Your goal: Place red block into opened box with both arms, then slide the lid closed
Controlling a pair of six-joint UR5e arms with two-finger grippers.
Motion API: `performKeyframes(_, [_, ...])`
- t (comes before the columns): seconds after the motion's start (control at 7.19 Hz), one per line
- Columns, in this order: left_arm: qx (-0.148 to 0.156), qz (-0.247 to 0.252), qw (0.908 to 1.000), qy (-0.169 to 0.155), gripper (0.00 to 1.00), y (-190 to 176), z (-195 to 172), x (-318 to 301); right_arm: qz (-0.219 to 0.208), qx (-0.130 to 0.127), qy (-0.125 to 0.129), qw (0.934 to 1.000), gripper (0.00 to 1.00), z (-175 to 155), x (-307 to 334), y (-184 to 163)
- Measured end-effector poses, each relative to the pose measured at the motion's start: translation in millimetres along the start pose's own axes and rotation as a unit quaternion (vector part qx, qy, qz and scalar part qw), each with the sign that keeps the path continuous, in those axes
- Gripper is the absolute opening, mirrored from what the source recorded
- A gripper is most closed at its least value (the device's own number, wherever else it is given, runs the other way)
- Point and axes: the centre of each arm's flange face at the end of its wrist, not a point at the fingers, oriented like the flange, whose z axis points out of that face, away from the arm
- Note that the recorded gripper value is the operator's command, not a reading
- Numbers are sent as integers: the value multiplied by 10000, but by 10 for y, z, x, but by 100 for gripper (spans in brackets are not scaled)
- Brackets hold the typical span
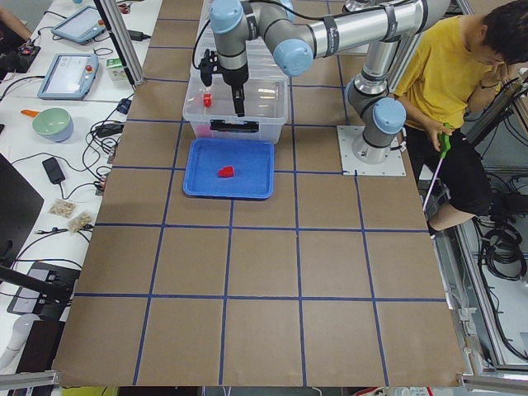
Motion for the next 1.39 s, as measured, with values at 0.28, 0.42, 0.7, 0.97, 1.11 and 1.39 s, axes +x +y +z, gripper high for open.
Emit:
performKeyframes(0.28, [227, 142, 9996, 108, 100, -147, 513, -483, 42, 13, -33, 10000, 100, -8, -7, 38])
performKeyframes(0.42, [326, 159, 9993, 79, 100, -230, 728, -597, 50, 19, -56, 10000, 100, -11, -20, 48])
performKeyframes(0.7, [347, 129, 9993, 72, 100, -397, 1072, -729, 20, 38, -73, 10000, 100, -20, -58, 58])
performKeyframes(0.97, [321, -43, 9994, 97, 100, -563, 1413, -833, -64, 54, -64, 9999, 100, -29, -141, 69])
performKeyframes(1.11, [191, -246, 9994, 167, 100, -591, 1621, -859, -81, 46, -63, 9999, 100, -26, -157, 72])
performKeyframes(1.39, [-34, -524, 9983, 261, 100, -570, 1981, -872, -97, 20, -62, 9999, 100, -10, -164, 73])
